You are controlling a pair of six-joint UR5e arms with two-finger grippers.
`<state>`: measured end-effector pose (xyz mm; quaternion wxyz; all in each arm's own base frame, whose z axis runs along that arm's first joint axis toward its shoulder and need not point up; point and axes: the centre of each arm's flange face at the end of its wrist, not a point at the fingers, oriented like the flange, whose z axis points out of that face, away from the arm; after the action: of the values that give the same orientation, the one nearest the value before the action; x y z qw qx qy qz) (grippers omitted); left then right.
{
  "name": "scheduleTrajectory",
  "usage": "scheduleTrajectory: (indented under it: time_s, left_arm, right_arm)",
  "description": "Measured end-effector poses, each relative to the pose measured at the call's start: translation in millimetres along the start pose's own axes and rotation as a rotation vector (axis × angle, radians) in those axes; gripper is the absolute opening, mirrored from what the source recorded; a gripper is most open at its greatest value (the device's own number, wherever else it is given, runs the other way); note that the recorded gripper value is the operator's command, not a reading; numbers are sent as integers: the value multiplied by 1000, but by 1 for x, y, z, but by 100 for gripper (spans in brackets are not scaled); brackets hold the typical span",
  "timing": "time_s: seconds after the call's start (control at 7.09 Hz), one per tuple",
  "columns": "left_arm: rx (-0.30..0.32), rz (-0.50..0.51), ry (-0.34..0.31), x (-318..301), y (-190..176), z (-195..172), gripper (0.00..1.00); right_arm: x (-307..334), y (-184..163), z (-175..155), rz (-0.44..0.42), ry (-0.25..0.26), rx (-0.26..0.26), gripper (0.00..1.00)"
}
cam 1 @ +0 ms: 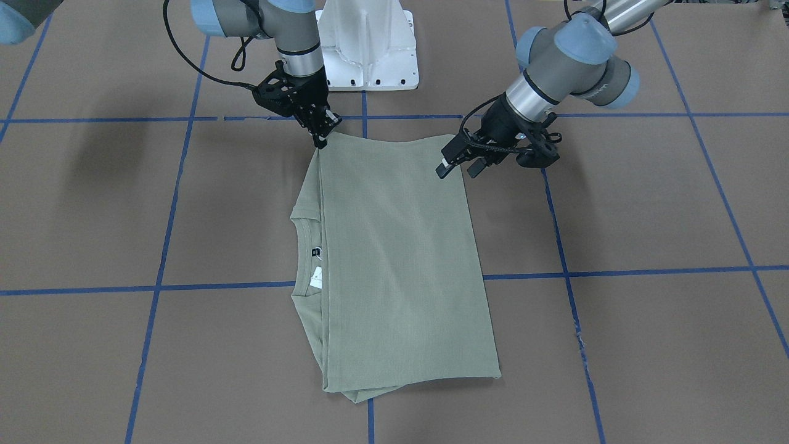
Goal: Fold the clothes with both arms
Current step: 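Move both grippers to the shirt's edge nearest the robot, then grasp the near edge corners of the shirt with both grippers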
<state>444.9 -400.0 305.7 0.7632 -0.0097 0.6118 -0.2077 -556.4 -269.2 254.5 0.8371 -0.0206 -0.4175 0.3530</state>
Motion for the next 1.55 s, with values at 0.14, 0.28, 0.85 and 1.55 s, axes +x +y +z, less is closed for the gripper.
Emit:
scheduleTrajectory:
  time_s: [0.14,0.28,0.85,1.55]
  left_arm:
    - [8,-21,-45,-6,25,11,94]
    - [12,-35,-92,-20,47,15,93]
    - [10,-85,-167,-59,96,21,83]
    - [-16,-113,-188,-67,116,29,79]
  right_arm:
    - [3,3,0,1,-2,2,0]
    - [4,4,-1,1,-5,3,0]
    - [4,4,-2,1,-8,5,0]
    - [4,5,-5,2,-12,3,0]
